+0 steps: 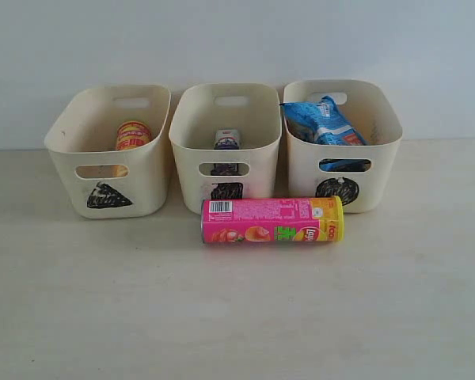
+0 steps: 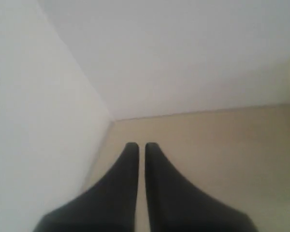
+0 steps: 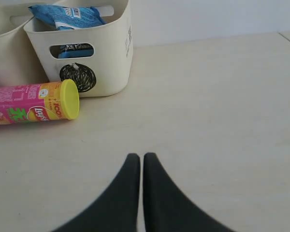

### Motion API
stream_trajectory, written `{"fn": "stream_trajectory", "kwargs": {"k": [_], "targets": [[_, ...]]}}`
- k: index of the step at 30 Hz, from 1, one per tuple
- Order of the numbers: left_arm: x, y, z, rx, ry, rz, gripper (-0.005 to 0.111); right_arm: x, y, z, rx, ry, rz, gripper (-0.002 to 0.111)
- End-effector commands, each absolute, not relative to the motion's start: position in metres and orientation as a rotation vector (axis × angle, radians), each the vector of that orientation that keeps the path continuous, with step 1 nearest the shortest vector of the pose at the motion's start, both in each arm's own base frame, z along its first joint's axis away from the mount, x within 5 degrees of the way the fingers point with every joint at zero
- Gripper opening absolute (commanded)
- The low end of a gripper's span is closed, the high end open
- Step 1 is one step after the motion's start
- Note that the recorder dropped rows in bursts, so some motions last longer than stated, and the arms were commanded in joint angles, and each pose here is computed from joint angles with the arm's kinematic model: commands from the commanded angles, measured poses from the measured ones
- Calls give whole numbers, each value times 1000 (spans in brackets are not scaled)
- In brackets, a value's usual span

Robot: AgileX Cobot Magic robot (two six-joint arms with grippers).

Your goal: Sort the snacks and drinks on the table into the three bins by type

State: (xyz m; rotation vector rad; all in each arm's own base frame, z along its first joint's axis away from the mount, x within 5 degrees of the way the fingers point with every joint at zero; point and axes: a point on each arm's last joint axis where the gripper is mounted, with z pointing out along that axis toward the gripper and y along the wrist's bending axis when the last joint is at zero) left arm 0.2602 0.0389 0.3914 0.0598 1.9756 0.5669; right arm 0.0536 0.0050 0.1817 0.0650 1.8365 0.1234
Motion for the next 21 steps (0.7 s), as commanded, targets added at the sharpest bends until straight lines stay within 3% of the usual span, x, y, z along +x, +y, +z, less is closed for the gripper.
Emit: {"fn": "stream_trajectory", "kwargs": {"k": [1, 6, 13, 14, 21], "targets": [[266, -19, 386, 577, 2098, 256, 4, 53, 5, 182, 63, 1828, 127, 0], [248, -82, 379, 1021, 2041, -91, 4, 53, 5, 182, 63, 1828, 127, 0], [223, -150, 360, 1456, 1937, -235, 9, 53, 5, 182, 63, 1828, 127, 0], [221, -160, 355, 1508, 1925, -242, 13, 53, 5, 182, 63, 1828, 127, 0], [232, -254, 279, 1788, 1769, -221, 75, 54, 5, 184, 65, 1802, 122, 0]]}}
